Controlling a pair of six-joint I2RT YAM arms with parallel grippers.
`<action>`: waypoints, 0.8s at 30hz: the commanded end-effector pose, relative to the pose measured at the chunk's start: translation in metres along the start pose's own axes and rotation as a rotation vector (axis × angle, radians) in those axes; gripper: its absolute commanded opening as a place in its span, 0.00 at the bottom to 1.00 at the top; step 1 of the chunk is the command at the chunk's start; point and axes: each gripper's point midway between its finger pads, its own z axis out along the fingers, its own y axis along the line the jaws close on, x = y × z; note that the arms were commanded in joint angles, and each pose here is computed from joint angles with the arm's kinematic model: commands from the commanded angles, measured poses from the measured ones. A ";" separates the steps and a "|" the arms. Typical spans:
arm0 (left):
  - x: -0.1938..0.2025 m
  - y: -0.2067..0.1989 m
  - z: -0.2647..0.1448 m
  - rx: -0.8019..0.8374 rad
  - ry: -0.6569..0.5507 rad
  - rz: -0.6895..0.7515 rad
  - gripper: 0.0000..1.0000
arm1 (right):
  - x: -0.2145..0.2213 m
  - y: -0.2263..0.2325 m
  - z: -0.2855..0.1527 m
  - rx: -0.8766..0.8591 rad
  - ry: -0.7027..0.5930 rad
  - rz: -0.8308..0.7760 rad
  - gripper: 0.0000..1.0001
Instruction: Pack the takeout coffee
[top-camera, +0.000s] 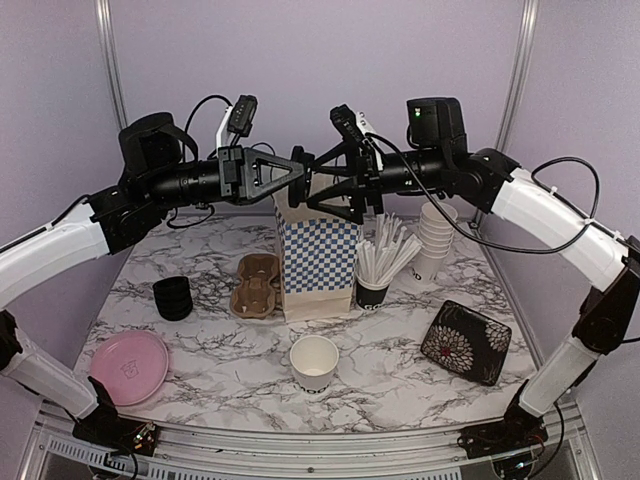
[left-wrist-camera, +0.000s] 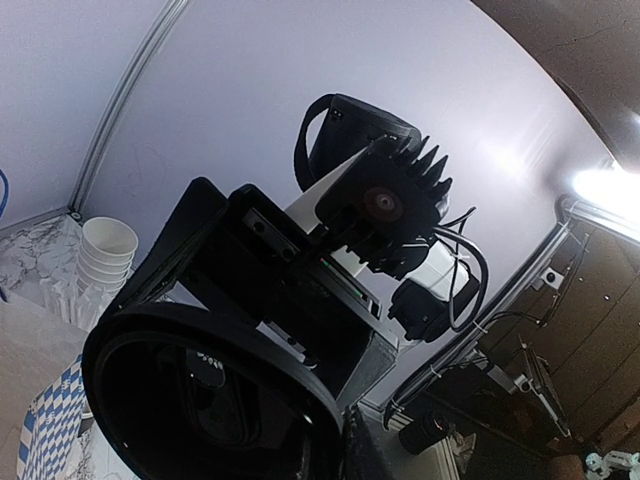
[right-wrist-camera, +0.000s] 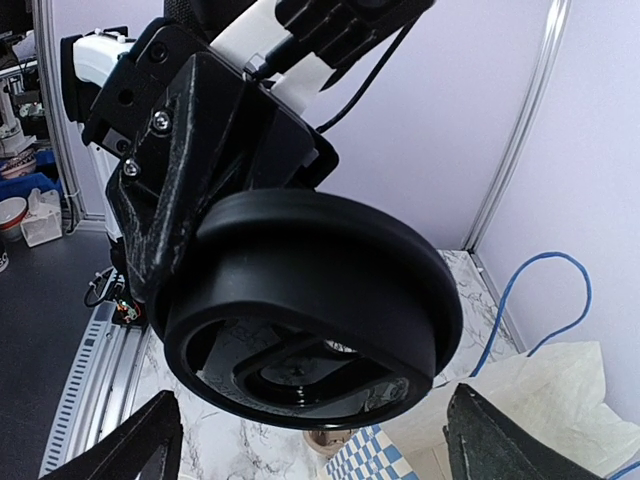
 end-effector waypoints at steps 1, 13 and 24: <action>-0.012 -0.016 0.001 0.052 -0.030 0.032 0.09 | -0.022 0.008 -0.004 0.008 -0.031 -0.047 0.87; -0.009 -0.013 0.004 0.046 -0.028 0.019 0.09 | -0.033 0.017 -0.007 -0.029 -0.064 -0.029 0.82; -0.006 -0.014 0.007 0.051 -0.024 0.010 0.10 | -0.035 0.018 -0.002 -0.069 -0.094 0.053 0.82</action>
